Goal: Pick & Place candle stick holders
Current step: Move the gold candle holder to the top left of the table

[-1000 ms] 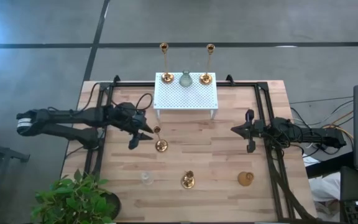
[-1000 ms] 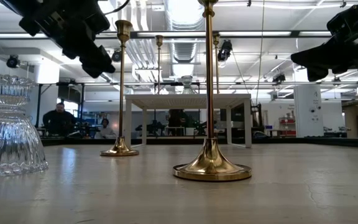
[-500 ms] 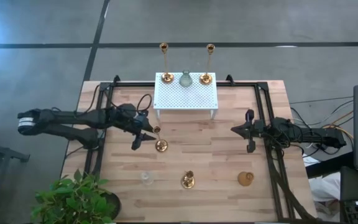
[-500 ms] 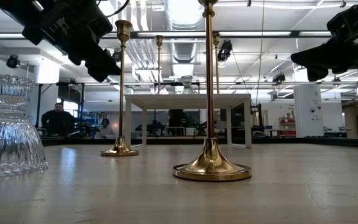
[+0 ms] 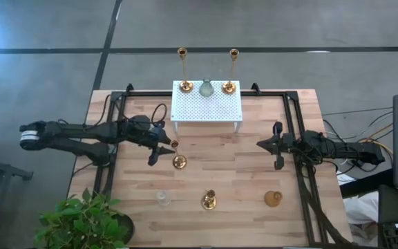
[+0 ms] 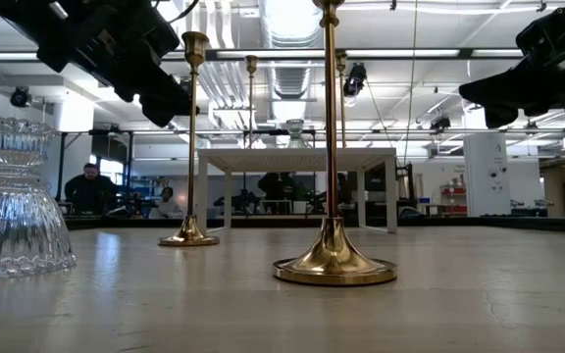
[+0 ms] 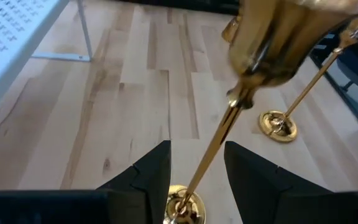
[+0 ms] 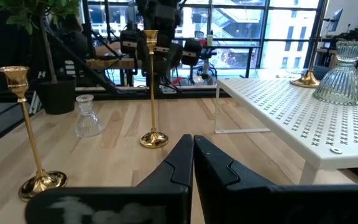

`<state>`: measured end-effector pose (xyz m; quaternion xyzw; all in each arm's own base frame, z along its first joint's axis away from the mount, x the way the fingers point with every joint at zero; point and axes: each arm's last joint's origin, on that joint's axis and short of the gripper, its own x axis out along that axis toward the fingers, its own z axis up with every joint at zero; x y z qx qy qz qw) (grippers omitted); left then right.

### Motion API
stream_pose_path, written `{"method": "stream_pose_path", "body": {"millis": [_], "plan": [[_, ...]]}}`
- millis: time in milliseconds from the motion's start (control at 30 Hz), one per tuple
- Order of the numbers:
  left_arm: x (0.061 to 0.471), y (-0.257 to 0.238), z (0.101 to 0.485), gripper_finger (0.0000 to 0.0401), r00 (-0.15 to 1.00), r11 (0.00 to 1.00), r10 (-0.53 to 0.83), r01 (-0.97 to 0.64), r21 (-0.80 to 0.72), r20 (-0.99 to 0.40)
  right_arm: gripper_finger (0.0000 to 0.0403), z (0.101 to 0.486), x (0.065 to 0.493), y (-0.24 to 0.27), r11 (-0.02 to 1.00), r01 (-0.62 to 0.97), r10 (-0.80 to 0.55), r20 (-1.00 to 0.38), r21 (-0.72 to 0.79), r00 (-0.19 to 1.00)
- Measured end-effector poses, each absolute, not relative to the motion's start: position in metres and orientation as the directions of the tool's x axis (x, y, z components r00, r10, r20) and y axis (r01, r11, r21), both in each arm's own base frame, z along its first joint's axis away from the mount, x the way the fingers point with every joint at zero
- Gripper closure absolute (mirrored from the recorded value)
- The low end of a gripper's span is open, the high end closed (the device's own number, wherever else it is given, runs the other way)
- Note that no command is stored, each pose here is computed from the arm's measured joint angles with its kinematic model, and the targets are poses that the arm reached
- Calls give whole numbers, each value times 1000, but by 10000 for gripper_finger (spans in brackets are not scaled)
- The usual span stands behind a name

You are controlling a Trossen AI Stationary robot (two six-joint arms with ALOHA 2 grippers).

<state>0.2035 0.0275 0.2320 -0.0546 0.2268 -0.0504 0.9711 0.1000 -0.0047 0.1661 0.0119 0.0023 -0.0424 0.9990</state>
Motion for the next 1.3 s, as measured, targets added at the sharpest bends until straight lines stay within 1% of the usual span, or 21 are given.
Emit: {"method": "stream_pose_path", "body": {"millis": [200, 333, 467, 633, 1167, 1300], "plan": [[205, 26, 235, 246, 901, 982, -173, 128, -139, -397, 394, 166, 100, -5, 996, 85, -84, -6, 25, 996], [207, 26, 233, 246, 899, 981, -180, 134, -140, -400, 394, 166, 100, -5, 996, 84, -84, -6, 24, 996], [216, 26, 227, 247, 887, 971, -227, 174, -165, -403, 394, 166, 100, -5, 996, 84, -84, -6, 23, 996], [222, 27, 223, 248, 882, 969, -229, 164, -186, -412, 394, 166, 100, -5, 996, 85, -85, -6, 23, 996], [221, 28, 224, 251, 887, 974, -200, 132, -186, -417, 394, 166, 100, -5, 996, 84, -84, -6, 24, 996], [221, 28, 223, 266, 890, 978, -177, 112, -176, -420, 394, 166, 100, -5, 996, 84, -84, -6, 23, 996]]}}
